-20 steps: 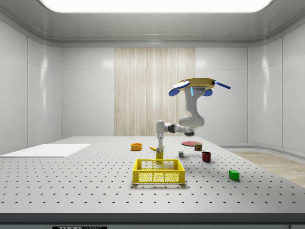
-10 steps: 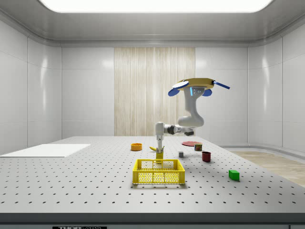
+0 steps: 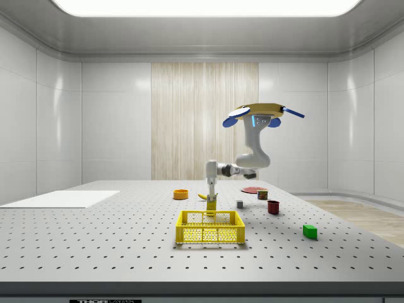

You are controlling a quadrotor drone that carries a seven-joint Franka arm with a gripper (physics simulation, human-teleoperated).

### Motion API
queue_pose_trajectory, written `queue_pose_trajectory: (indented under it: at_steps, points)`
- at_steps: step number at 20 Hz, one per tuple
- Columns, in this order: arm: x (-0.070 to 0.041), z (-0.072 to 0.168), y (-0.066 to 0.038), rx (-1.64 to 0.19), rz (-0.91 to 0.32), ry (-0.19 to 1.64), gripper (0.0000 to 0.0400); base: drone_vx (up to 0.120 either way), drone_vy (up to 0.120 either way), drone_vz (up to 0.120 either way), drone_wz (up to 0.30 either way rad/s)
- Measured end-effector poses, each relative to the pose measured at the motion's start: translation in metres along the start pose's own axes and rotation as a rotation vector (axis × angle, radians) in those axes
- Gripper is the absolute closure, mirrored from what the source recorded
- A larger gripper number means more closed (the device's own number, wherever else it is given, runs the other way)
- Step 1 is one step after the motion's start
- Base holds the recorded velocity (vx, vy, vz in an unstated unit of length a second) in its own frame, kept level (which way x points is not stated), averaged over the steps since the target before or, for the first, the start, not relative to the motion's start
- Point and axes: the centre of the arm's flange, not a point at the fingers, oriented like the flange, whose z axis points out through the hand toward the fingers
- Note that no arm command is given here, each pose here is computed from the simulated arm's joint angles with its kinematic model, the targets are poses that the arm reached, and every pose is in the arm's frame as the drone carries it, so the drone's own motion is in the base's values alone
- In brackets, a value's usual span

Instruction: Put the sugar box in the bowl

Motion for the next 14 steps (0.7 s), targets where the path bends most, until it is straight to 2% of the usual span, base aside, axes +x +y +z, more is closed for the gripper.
queue_pose_trajectory:
  at_steps: [2,7,14]
  points:
    - [0.000,-0.008,0.000,0.000,-0.003,0.001,0.0235,0.020,0.000,0.120,0.000]
    - [0.000,-0.022,0.000,-0.001,-0.005,0.001,0.0235,0.120,-0.120,0.120,0.000]
    - [0.000,-0.028,0.000,-0.001,-0.005,0.002,0.0235,0.120,-0.120,0.120,0.000]
